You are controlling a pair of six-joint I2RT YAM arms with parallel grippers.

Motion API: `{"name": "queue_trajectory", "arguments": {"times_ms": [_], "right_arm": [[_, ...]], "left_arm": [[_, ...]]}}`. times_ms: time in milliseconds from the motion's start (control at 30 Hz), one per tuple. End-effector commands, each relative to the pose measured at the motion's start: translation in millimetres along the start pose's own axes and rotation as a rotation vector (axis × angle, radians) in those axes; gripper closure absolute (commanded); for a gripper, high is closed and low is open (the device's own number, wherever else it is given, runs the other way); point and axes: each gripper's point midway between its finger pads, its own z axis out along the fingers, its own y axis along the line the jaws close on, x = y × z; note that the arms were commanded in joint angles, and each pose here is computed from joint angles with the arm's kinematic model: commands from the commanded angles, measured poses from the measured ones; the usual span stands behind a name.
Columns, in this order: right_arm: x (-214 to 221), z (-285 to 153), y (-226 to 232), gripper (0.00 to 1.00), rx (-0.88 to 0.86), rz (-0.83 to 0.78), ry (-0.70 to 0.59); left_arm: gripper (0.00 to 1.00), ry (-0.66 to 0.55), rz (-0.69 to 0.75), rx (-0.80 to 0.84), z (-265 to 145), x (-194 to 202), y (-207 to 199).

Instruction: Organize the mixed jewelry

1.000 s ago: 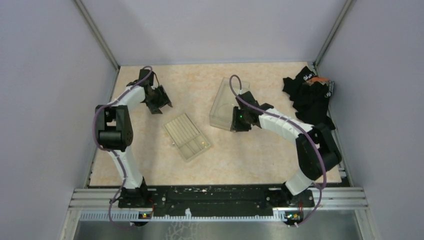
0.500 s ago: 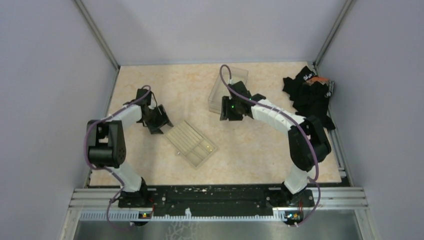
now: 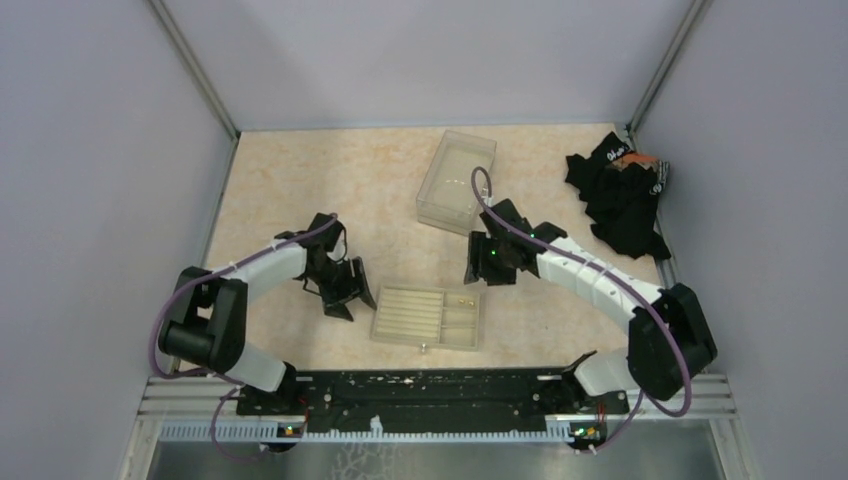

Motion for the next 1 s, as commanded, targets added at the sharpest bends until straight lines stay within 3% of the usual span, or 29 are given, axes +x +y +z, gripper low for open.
{"name": "queue_trajectory", "arguments": {"times_ms": [0, 133, 367, 667, 867, 967], "right_arm": [[21.3, -15.9, 1.0, 0.43, -0.046, 0.089, 0.013], [37.6, -10.7, -3.3, 0.42, -0.050, 0.117, 0.049], [62.5, 0.1, 11.8, 0.43, -0.028, 0.073, 0.084], [80.1, 25.4, -3.1, 0.68, 0.059, 0.112, 0.131], [80.4, 35.6, -15.7, 0.76, 0.131, 0.111, 0.123], [74.5, 38.0, -18.1, 0.92, 0.161, 0.104, 0.107]], "left_arm": [[0.30, 0.047, 0.015, 0.006, -8.6, 6.4, -8.0], [0.29, 0.020, 0.077, -0.014, -16.5, -9.6, -14.2], [0.27, -0.166, 0.079, 0.047, -44.1, -66.6, -40.2], [0.27, -0.202, 0.070, 0.097, -52.0, -96.8, -58.1], [0.27, -0.193, 0.074, 0.118, -49.2, -99.4, -63.1], [0.27, -0.190, 0.072, 0.134, -48.2, -99.7, -65.9]]}}
